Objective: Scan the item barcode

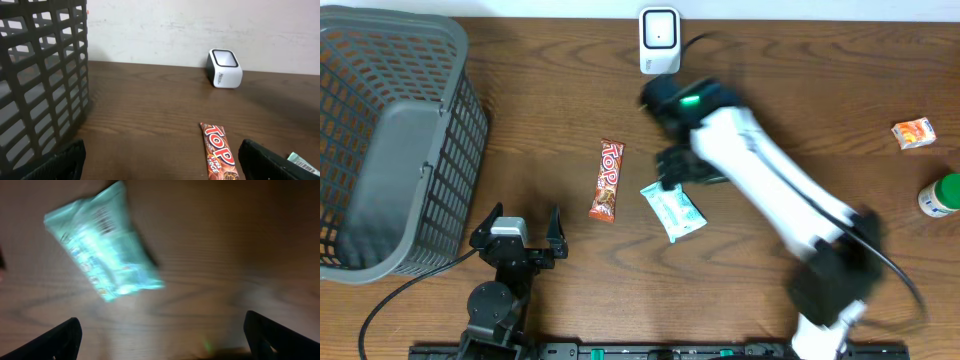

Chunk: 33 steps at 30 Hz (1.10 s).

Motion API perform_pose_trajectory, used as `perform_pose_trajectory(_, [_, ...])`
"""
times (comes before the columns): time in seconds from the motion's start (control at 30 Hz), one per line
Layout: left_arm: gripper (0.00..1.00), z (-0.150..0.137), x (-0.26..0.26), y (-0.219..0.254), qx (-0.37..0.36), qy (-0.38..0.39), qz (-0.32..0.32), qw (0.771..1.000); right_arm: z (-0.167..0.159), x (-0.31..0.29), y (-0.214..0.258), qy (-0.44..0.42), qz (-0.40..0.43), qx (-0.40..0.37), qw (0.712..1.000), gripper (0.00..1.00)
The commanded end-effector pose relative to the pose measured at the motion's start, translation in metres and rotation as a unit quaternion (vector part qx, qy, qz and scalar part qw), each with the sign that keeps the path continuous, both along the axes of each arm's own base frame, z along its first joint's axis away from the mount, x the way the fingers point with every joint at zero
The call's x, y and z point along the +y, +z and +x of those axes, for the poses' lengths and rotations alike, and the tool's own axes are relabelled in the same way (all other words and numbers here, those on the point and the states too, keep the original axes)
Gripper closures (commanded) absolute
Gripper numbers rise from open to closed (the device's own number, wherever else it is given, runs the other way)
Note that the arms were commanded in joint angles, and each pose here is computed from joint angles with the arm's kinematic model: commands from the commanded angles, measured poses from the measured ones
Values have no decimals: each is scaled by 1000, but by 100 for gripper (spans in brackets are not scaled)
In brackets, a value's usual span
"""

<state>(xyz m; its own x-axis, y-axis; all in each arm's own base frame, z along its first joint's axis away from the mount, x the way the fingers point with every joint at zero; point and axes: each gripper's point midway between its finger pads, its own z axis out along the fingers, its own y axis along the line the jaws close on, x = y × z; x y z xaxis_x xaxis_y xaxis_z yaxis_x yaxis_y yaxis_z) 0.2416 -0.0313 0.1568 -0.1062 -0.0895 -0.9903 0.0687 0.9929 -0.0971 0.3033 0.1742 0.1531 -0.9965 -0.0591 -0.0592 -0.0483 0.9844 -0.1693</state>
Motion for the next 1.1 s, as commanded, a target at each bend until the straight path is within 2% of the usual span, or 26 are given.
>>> perform_pose_trajectory(0.0, [2,0,2,-17,20,7,13,1000,-9,-39,86,-58,26,-132,989,1])
perform_pose_trajectory(0.1, [2,0,2,-17,20,7,13,1000,-35,-61,133,-88,74,-208,971,1])
perform_pose_trajectory(0.2, [2,0,2,-17,20,7,13,1000,-52,-66,134,-105,116,-231,960,1])
perform_pose_trajectory(0.3, [2,0,2,-17,20,7,13,1000,-69,-41,85,-103,202,-195,954,1])
perform_pose_trajectory(0.47, [2,0,2,-17,20,7,13,1000,-72,5,-3,-163,314,-120,928,1])
perform_pose_trajectory(0.6, [2,0,2,-17,20,7,13,1000,-73,3,-59,-257,324,-108,904,1])
perform_pose_trajectory(0.9, [2,0,2,-17,20,7,13,1000,-97,-10,-133,-288,315,-83,901,1])
perform_pose_trajectory(1.07, [2,0,2,-17,20,7,13,1000,-91,-5,-148,-293,318,-83,898,1])
